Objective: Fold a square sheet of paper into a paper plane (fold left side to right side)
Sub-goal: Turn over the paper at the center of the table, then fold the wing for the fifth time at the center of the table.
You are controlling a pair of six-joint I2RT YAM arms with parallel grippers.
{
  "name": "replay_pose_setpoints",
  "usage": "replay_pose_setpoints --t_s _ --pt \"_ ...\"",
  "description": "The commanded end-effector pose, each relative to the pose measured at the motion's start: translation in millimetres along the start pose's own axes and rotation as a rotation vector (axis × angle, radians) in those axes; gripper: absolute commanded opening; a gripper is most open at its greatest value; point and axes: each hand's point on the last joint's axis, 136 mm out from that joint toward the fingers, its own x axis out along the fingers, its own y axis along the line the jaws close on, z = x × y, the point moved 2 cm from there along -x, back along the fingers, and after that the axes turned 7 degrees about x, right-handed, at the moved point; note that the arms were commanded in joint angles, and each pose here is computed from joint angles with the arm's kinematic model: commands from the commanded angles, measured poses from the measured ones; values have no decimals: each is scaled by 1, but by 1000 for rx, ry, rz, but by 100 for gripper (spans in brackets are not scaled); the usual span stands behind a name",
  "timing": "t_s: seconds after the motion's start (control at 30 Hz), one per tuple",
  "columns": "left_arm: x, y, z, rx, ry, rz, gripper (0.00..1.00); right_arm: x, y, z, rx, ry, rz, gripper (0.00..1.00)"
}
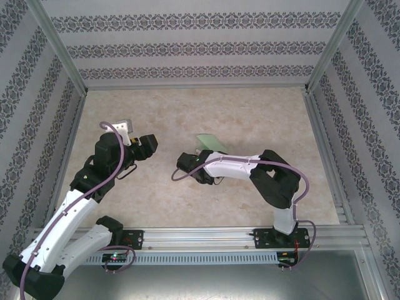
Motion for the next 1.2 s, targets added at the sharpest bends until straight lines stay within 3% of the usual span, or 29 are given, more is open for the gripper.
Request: replay_pose_setpoints --t_s 0.0,0.17,0.4,0.6,0.77,0.97,1.17 --pt "3 5 -2 19 7 25 77 -16 21 -11 -13 -8 150 42" --pt "15 3 -11 -26 36 -7 77 -50 45 -21 38 -71 436 78" --pt "55 -8 -44 -143 152 -106 77 -91 24 -27 265 -257 690 96" --pt "108 -38 -81 -261 301 -273 76 -91 -42 -28 720 -447 812 98" --pt "147 -67 -106 -281 419 -287 79 -76 -84 -40 1109 -593 907 98" --pt "191 -88 -134 -314 518 -241 82 -49 -84 -67 1327 -553 943 98" --pt "225 -98 -155 -331 585 -225 79 -35 -72 -84 1403 -510 1012 98"
